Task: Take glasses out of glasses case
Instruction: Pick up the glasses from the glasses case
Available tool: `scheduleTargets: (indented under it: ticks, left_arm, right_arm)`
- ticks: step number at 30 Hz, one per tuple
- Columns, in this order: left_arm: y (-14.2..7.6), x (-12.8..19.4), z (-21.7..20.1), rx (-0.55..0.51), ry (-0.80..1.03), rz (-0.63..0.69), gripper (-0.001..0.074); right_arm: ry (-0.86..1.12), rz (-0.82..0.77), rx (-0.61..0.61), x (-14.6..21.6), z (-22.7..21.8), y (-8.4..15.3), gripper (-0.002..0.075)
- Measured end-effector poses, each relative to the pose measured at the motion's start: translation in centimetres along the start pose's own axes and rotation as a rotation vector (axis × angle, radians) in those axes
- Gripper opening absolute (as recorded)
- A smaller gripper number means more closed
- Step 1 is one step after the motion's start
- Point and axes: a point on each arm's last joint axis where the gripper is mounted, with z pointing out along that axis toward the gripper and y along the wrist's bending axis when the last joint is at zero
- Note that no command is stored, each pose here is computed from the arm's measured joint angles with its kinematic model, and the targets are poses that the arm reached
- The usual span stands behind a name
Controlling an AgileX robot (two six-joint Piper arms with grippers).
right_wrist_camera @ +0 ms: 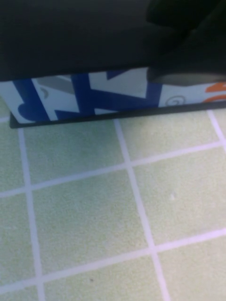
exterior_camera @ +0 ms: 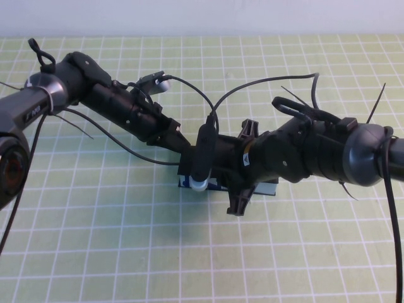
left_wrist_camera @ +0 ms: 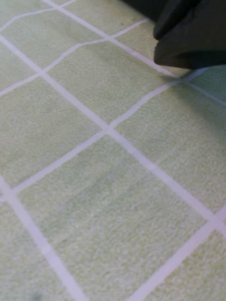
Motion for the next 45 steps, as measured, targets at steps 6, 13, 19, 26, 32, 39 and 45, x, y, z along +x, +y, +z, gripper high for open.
scheduleTargets:
  ticks: [6, 13, 19, 26, 32, 39, 45]
  left_arm:
    - [0.1, -0.2, 0.0, -0.013, -0.014, 0.001, -0.0004]
    - [-0.2, -0.2, -0.3, -0.006, -0.006, 0.007, -0.0004]
    - [-1.8, -1.2, -3.9, -0.036, -0.062, 0.048, -0.0004]
    - [-4.3, -2.1, -9.1, -0.079, -0.155, 0.144, -0.0004]
    - [-4.5, -1.7, -8.4, -0.007, -0.185, 0.191, -0.0004]
    - [-4.6, 2.1, -5.6, 0.134, -0.237, 0.321, -0.0004]
    - [-4.8, 5.1, -3.9, 0.184, -0.344, 0.483, -0.0004]
  right_arm:
    - [0.013, 0.003, 0.018, 0.1, 0.1, 0.0, 0.0064]
    - [0.040, 0.057, 0.066, 0.3, 0.0, -0.5, 0.0046]
    - [0.036, 0.074, 0.086, 0.0, -1.3, -1.0, 0.0017]
    - [0.031, 0.085, 0.097, -0.1, -2.3, -1.3, 0.0010]
    - [0.030, 0.091, 0.102, -0.1, -2.7, -1.5, 0.0005]
    - [0.025, 0.119, 0.110, -0.5, -3.0, -1.9, 0.0003]
    - [0.028, 0.130, 0.113, -0.7, -3.2, -2.1, 0.0001]
